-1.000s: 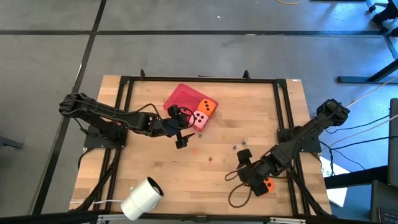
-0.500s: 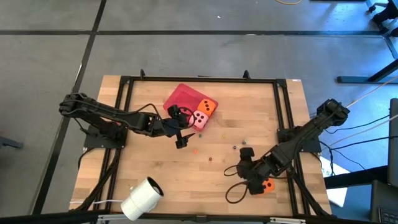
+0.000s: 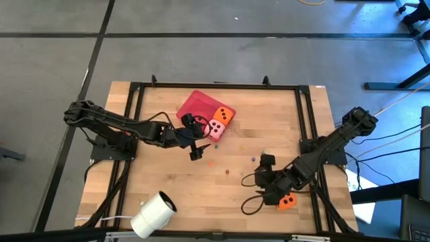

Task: Pick & Place Dice
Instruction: Put the large orange die into the red bin

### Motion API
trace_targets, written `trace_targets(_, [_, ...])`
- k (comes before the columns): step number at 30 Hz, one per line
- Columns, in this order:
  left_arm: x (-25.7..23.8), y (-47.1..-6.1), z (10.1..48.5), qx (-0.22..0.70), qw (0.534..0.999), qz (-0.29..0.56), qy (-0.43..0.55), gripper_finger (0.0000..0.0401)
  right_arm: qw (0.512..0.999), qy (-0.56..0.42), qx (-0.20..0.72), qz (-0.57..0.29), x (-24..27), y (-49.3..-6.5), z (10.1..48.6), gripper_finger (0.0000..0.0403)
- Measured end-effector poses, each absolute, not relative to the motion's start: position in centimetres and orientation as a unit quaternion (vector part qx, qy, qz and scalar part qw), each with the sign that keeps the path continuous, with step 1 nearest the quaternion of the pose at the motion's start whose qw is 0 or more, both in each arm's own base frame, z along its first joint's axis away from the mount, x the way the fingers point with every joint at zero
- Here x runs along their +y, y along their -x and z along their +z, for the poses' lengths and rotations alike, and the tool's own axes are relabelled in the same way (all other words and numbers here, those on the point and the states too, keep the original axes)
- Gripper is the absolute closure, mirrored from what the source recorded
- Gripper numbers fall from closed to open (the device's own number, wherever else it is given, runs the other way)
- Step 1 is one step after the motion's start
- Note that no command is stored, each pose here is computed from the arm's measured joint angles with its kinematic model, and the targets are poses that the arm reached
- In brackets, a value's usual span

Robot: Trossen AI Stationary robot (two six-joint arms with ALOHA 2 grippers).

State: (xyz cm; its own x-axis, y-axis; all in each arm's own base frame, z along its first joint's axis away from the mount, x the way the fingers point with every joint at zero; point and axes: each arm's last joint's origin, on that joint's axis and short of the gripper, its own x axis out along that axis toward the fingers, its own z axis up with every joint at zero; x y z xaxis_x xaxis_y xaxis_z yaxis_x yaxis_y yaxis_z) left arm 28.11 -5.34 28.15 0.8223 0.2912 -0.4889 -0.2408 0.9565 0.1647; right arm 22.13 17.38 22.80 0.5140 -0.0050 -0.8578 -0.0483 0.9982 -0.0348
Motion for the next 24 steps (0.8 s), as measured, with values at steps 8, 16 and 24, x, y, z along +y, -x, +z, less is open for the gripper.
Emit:
trace_targets(8, [-5.3, -28.1, 28.2, 0.263, 0.953, 0.139, -0.048, 0.0001, 0.857, 0.042, 0.511, 0.046, 17.5, -21.9, 22.7, 0.0006])
trace_targets(16, [-5.3, -28.1, 28.2, 0.263, 0.953, 0.14, -0.048, 0.0001, 0.803, 0.036, 0.587, 0.094, 17.8, -20.3, 22.2, 0.0005])
trace_targets(24, [-5.3, -28.1, 28.2, 0.263, 0.953, 0.14, -0.048, 0.0001, 0.823, 0.01, 0.553, 0.13, 19.5, -19.4, 25.3, 0.0005])
